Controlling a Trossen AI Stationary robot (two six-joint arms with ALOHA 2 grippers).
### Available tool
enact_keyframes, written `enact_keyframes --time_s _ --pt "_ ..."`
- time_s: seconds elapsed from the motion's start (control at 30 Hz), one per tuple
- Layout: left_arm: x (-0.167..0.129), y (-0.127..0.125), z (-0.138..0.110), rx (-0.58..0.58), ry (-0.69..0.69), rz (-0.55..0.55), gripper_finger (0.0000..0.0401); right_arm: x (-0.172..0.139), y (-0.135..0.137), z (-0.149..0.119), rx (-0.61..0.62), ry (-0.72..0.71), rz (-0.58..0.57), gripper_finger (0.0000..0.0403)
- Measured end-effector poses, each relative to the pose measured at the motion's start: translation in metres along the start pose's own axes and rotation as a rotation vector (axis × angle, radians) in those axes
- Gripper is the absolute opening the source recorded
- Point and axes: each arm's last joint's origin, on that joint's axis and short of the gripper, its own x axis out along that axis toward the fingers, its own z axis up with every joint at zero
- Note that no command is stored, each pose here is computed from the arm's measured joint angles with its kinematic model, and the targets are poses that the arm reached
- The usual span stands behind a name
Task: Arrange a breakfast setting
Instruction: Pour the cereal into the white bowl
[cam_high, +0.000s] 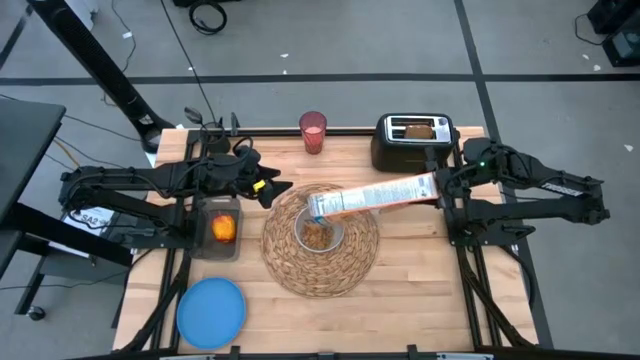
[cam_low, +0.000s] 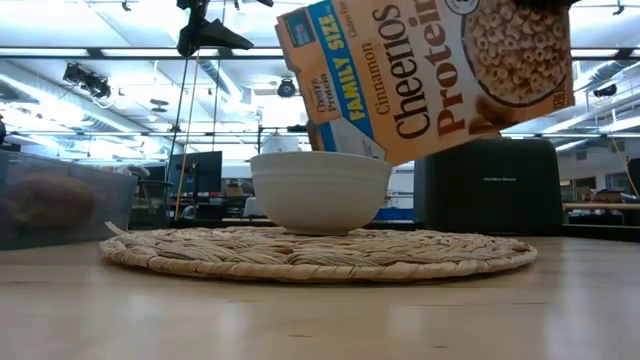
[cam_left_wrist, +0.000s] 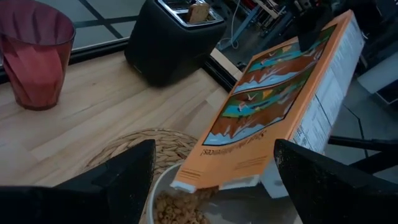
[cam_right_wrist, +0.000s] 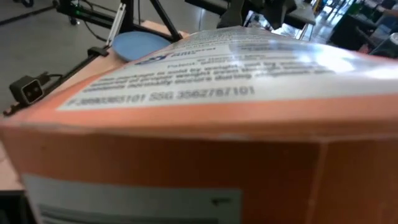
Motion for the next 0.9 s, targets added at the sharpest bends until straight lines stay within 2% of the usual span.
enact_keyframes --time_s 0.17,0.47,0.9 --pt "0.000 0.000 0.000 0.000 0.001 0.000 0.0331 -0.013 0.000 0.011 0.009 -0.006 -0.005 0.0243" --pt "0.000 0.000 0.000 -0.007 0.000 -0.001 0.0331 -0.015 0.003 0.010 0.078 -0.005 0.056 0.0243" --pt "-0.001 -0.006 0.005 -0.027 -0.056 -0.058 0.0331 -0.030 0.008 0.007 0.129 -0.041 0.013 0.0243"
